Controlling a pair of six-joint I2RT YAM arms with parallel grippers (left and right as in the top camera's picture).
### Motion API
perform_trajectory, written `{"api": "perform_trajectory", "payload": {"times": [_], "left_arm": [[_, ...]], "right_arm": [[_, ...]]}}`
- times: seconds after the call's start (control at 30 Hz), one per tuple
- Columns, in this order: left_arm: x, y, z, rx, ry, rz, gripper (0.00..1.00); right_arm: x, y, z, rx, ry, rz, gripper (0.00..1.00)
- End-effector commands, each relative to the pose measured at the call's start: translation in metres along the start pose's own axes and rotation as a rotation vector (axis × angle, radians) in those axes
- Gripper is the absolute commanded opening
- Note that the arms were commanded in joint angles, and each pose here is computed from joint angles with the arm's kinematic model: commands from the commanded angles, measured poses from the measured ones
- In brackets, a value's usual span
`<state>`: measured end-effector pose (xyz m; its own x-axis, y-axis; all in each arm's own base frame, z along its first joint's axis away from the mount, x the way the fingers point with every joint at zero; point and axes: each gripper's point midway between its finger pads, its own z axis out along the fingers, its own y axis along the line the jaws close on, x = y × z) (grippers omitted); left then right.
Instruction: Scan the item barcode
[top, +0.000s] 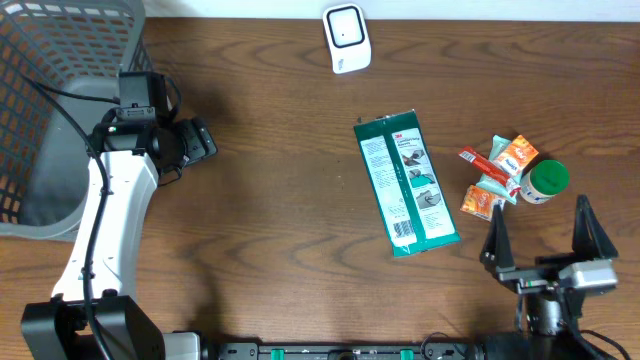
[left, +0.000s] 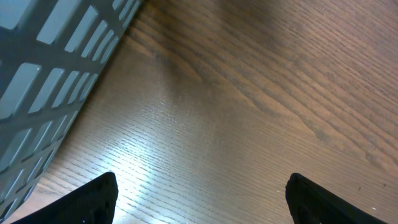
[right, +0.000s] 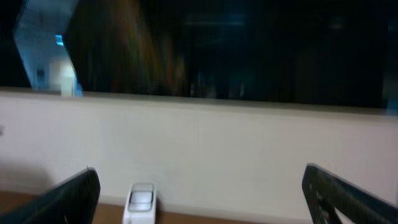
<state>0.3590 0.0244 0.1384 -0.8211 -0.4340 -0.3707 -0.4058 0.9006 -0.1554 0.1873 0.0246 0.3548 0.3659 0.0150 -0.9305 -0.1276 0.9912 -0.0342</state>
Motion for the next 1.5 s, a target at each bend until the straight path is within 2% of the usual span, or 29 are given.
{"api": "perform_trajectory", "payload": {"times": [0.0, 0.17, 0.43, 0.53, 0.8, 1.47], "left_arm": [[-0.005, 0.006, -0.004, -0.018, -0.022, -0.024, 0.87], [-0.005, 0.006, -0.004, -0.018, -0.022, -0.024, 0.87], [-0.005, 0.006, -0.004, -0.018, -0.022, -0.024, 0.87], [-0.005, 0.006, -0.004, -0.018, -0.022, -0.024, 0.87], [-0.005, 0.006, -0.004, -0.018, -0.022, -0.024, 0.87], [-0.005, 0.006, -0.004, -0.018, -0.022, -0.024, 0.87]], "right_arm": [[0.013, 0.001, 0.004, -0.012, -0.073, -0.023, 0.99], [0.029, 0.000, 0.005, -0.008, -0.149, -0.032, 0.99], [0.085, -0.002, 0.005, -0.001, -0.054, -0.026, 0.99], [0.108, -0.001, 0.005, -0.005, 0.038, -0.016, 0.99], [0.202, 0.001, -0.018, -0.006, 0.431, 0.025, 0.99], [0.204, -0.001, -0.019, 0.004, 0.441, 0.025, 0.99]]}}
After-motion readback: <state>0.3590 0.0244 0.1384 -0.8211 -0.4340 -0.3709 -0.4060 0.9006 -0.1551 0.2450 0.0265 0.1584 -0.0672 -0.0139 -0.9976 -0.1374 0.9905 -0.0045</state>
